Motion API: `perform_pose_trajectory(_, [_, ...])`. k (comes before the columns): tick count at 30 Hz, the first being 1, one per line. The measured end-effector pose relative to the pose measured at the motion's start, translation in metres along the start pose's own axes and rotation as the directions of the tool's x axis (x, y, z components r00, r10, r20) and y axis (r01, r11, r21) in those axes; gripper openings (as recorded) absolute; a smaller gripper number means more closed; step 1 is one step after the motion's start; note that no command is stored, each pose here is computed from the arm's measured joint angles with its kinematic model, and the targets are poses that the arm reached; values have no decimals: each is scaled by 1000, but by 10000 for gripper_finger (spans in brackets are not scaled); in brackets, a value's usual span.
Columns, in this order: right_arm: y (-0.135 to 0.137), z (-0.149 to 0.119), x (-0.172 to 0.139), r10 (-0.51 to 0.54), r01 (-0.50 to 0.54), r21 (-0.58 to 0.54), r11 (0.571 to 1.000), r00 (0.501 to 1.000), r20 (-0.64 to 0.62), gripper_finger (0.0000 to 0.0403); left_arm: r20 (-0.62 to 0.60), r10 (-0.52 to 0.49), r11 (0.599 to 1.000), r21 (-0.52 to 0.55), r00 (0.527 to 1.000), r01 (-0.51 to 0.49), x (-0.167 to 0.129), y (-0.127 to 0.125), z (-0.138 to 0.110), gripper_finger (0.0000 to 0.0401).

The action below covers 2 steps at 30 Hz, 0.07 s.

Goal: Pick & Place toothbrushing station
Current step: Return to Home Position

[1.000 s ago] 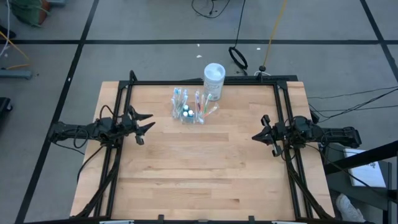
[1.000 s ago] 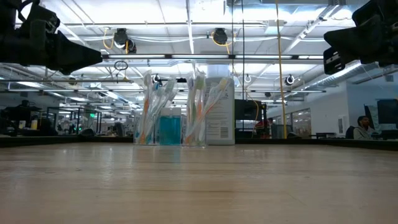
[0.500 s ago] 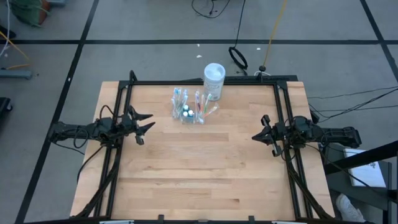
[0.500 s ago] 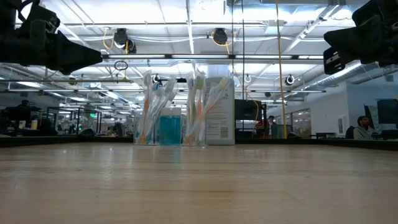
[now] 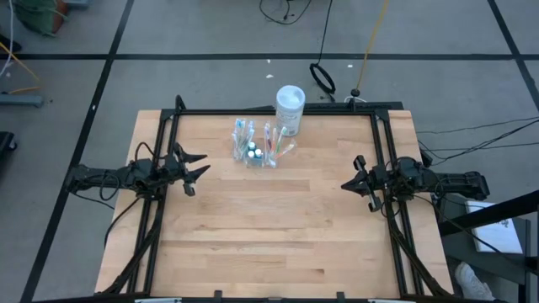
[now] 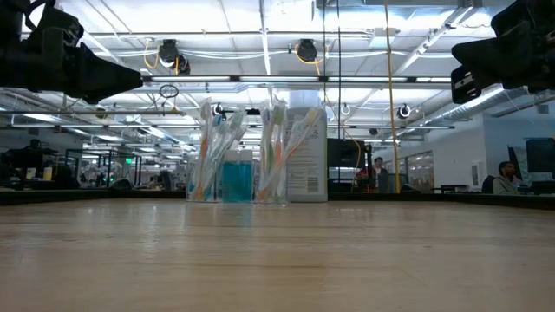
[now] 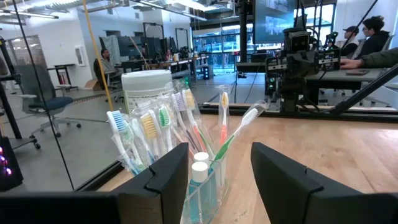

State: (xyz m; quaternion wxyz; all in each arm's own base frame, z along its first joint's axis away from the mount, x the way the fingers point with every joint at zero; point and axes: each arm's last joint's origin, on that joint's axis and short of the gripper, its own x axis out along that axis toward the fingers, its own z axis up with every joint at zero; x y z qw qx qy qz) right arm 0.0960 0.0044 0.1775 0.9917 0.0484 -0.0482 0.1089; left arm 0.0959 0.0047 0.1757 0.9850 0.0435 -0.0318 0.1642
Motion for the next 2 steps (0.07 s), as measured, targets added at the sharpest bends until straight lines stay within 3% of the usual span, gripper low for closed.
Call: perform_pose_trajectory(2, [0, 0, 0, 0, 0, 0, 1000, 1000, 0, 4, 0, 0, 1000, 0, 1000, 0, 0, 0, 0, 177])
